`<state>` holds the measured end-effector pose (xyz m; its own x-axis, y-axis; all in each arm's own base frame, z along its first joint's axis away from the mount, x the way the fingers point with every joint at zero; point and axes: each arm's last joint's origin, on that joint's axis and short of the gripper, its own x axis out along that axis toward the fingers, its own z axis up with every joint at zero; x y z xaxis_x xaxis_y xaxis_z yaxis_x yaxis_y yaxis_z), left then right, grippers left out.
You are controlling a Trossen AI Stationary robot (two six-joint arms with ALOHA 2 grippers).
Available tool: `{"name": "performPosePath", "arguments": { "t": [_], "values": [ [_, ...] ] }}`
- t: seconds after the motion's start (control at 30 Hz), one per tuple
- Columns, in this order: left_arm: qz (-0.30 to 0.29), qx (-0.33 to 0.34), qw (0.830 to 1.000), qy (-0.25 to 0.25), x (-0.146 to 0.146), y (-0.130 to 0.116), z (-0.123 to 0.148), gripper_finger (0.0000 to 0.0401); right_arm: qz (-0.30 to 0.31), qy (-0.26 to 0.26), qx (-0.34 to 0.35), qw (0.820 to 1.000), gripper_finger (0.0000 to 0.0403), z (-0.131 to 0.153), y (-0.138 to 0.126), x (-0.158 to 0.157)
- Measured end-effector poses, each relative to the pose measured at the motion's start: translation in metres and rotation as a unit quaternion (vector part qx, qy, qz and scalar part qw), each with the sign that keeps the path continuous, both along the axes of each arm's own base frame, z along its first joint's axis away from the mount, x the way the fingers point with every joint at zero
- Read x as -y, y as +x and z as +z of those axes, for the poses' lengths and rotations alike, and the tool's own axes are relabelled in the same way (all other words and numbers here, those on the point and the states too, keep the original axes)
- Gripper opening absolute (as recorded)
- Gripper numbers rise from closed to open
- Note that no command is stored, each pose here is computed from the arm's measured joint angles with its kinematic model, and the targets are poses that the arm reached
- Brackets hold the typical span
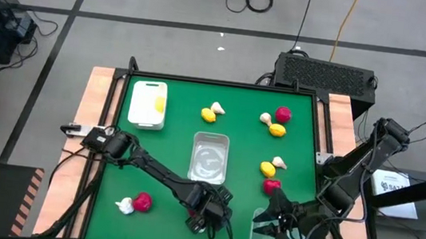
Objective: Sort produce into baskets
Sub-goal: Put the lemon into the white bin
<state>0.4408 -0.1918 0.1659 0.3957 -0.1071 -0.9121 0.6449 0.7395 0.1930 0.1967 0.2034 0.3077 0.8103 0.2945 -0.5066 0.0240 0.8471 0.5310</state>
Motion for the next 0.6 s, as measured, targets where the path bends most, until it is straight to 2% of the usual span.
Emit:
{"name": "performPosePath", "arguments": {
  "t": [0.37,0.5,0.6],
  "values": [
    [0.006,-0.001,1.000,-0.003,0.000,0.000,0.000,0.0225,0.000,-0.001,-0.001,1.000,0.0134,0.000,0.000,0.000],
    [0.032,0.014,0.999,-0.025,0.002,0.005,0.014,0.0224,0.001,-0.001,-0.001,1.000,0.0134,0.000,0.000,0.000],
    [0.042,0.032,0.998,-0.034,-0.001,0.007,0.037,0.0224,0.001,-0.002,-0.002,1.000,0.0134,0.000,0.000,0.000]
  ]
}}
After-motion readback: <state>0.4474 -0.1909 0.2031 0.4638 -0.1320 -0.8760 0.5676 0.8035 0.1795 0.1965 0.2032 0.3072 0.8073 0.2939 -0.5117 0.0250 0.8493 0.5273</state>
